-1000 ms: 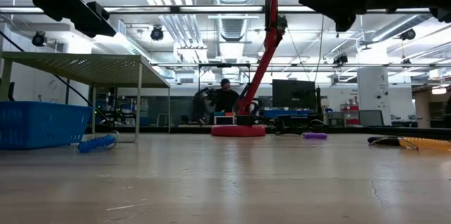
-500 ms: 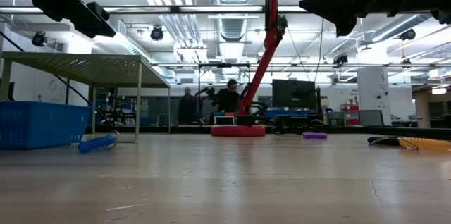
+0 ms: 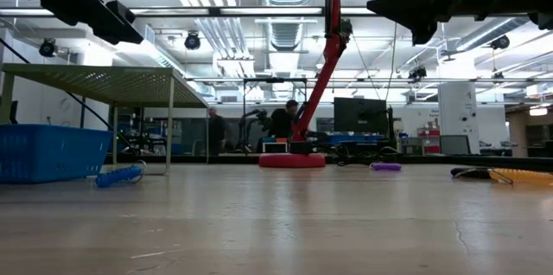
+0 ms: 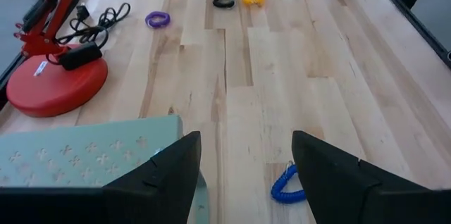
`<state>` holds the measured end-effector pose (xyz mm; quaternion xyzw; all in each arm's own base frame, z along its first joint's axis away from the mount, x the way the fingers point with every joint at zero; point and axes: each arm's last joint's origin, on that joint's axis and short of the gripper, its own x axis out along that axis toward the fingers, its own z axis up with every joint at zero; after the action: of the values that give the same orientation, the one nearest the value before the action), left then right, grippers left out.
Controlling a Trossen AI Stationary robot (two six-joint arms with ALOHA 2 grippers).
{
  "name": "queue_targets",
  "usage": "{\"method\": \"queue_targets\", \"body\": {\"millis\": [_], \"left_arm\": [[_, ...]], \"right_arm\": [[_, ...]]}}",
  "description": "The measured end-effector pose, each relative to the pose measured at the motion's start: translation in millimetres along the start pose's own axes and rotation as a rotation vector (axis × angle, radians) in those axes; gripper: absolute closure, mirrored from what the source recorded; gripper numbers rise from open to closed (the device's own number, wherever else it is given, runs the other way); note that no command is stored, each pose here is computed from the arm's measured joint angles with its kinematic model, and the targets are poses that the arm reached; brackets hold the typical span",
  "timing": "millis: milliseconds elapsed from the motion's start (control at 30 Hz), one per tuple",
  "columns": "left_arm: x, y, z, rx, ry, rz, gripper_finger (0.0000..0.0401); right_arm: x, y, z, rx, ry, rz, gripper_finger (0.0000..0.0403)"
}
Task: Pick & Place Office Desk Supplies
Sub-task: Put the blue spring rubber band into the blue bin
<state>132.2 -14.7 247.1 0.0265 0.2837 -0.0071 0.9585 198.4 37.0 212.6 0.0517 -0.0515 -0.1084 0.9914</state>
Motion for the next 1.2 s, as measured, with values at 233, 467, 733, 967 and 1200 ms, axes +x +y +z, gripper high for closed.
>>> {"method": "queue_targets", "body": {"millis": [233,467,733,967,1200], "left_arm": [[0,0,15,-0.102,-0.151,-0.011,0.0171],[-4,-1,26,-0.165,-0.233,-0.032,0.0171],[29,-17,27,-0.109,-0.041,-0.009,0.0171],[67,-40,36,-0.131,0.19,-0.025,0.0171],[99,-73,39,-0.116,0.389,-0.035,0.0171]], "right_arm": [[0,0,0,0.002,0.0,0.0,0.0218],[0,0,0,0.002,0.001,0.0,0.0218],[0,0,0,0.0,0.001,0.001,0.0218],[0,0,0,0.001,0.001,0.001,0.0218],[0,0,0,0.0,0.001,0.001,0.0218]]}}
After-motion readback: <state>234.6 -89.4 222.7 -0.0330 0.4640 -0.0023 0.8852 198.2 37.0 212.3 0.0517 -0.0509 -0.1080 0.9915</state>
